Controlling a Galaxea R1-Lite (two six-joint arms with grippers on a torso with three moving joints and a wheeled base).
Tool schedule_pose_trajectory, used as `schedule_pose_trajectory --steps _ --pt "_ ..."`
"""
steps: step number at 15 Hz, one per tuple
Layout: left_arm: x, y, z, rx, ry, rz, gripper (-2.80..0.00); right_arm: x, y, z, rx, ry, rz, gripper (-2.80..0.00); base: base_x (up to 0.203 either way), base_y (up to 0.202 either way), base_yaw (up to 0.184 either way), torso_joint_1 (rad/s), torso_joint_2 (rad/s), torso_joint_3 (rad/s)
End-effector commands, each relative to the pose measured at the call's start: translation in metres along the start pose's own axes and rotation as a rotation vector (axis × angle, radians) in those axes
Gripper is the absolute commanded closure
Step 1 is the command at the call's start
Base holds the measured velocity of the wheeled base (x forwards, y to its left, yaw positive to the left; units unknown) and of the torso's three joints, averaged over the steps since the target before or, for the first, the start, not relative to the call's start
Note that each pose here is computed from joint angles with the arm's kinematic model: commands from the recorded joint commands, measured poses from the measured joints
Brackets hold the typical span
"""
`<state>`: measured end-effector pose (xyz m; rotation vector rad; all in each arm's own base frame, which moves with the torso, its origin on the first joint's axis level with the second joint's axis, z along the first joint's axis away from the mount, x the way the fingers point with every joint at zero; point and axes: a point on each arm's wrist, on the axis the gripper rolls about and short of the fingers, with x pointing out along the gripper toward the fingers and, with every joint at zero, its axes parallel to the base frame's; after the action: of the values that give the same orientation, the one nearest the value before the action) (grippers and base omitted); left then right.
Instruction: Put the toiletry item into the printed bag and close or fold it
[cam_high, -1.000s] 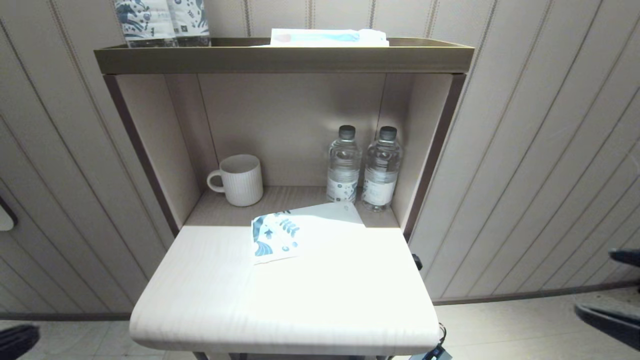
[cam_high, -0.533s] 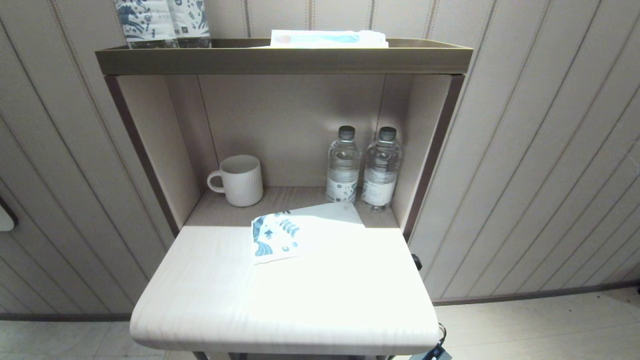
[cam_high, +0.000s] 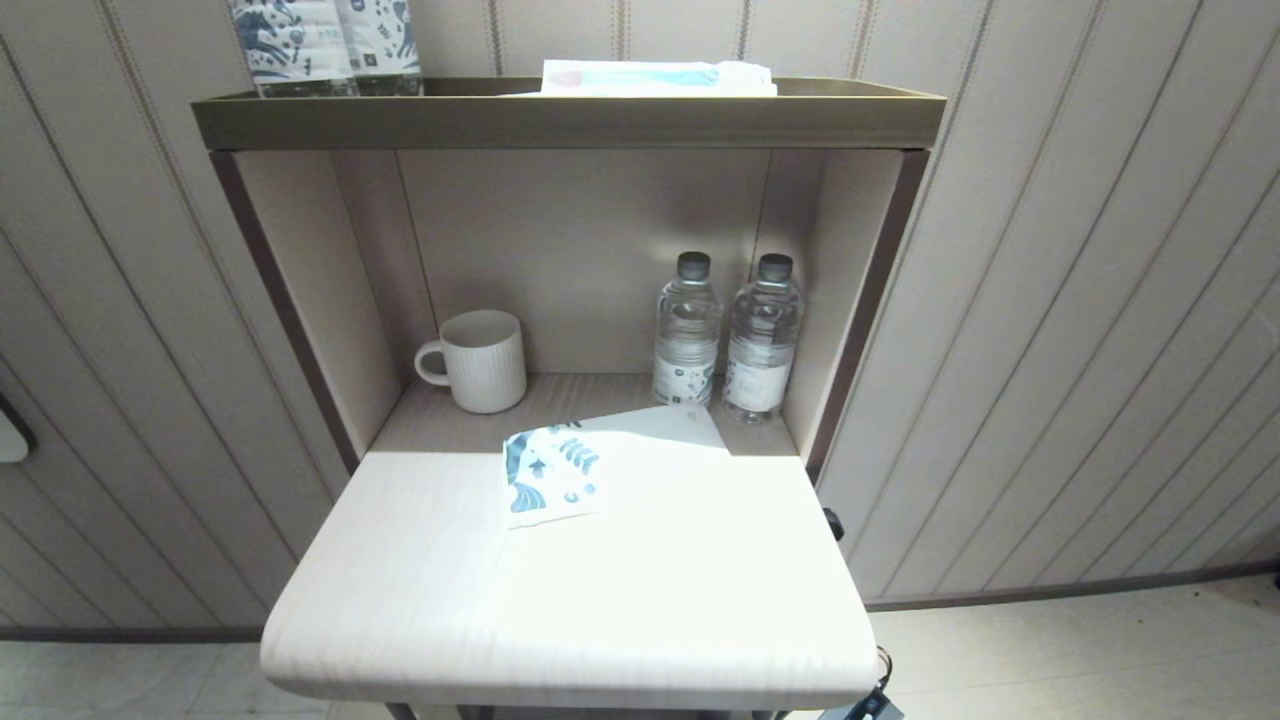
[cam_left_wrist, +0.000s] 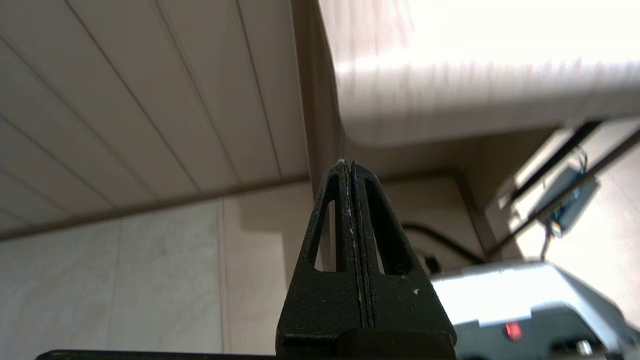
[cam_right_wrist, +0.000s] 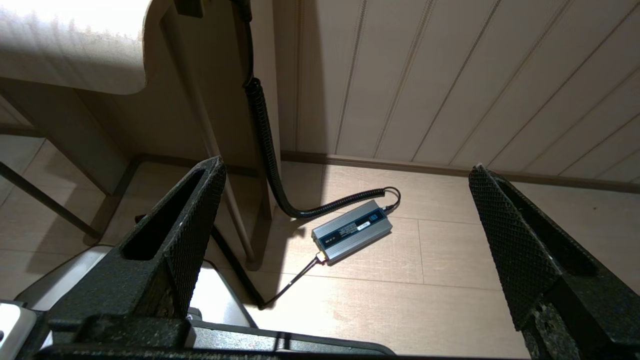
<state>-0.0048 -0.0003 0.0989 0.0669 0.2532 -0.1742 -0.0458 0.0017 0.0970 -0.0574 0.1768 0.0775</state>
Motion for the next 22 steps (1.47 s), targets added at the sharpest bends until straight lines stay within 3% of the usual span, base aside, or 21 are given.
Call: schedule_pose_trajectory --steps 1,5,6,15,17,18,20,22 --pt "0.003 0.000 -0.005 -0.003 0.005 0.002 0.00 0.000 0.000 -0.002 -0.002 -0.003 0.002 -2.80 0.000 0.000 0.000 0.000 0.00 0.000" --pt "0.003 0.000 -0.005 0.000 0.004 -0.004 0.00 0.001 0.000 -0.002 0.010 -0.003 0.002 -2.80 0.000 0.000 0.000 0.000 0.00 0.000" --pt "0.003 0.000 -0.005 -0.004 0.003 -0.006 0.00 0.001 0.000 -0.002 0.002 -0.004 0.001 0.00 0.000 0.000 0.000 0.000 0.00 0.000" --pt "0.003 0.000 -0.005 0.005 0.001 0.004 0.00 0.001 0.000 -0.003 0.022 -0.002 0.004 0.00 0.000 0.000 0.000 0.000 0.00 0.000" --pt "0.003 0.001 -0.005 0.033 0.009 0.091 0.00 0.005 0.000 -0.004 0.016 -0.035 -0.011 0.00 0.000 0.000 0.000 0.000 0.00 0.000" --pt "0.002 0.002 -0.005 0.016 0.008 0.152 0.00 0.009 -0.001 -0.005 0.014 -0.071 -0.050 0.00 0.000 0.000 0.000 0.000 0.00 0.000" --pt "-0.008 0.000 -0.009 0.004 -0.071 0.201 0.00 0.018 -0.004 -0.011 0.012 -0.116 -0.145 0.00 0.000 0.000 0.000 0.000 0.00 0.000" --pt "-0.021 -0.003 -0.016 0.004 -0.179 0.229 0.00 0.019 -0.004 -0.011 0.029 -0.134 -0.145 0.00 0.000 0.000 0.000 0.000 0.00 0.000"
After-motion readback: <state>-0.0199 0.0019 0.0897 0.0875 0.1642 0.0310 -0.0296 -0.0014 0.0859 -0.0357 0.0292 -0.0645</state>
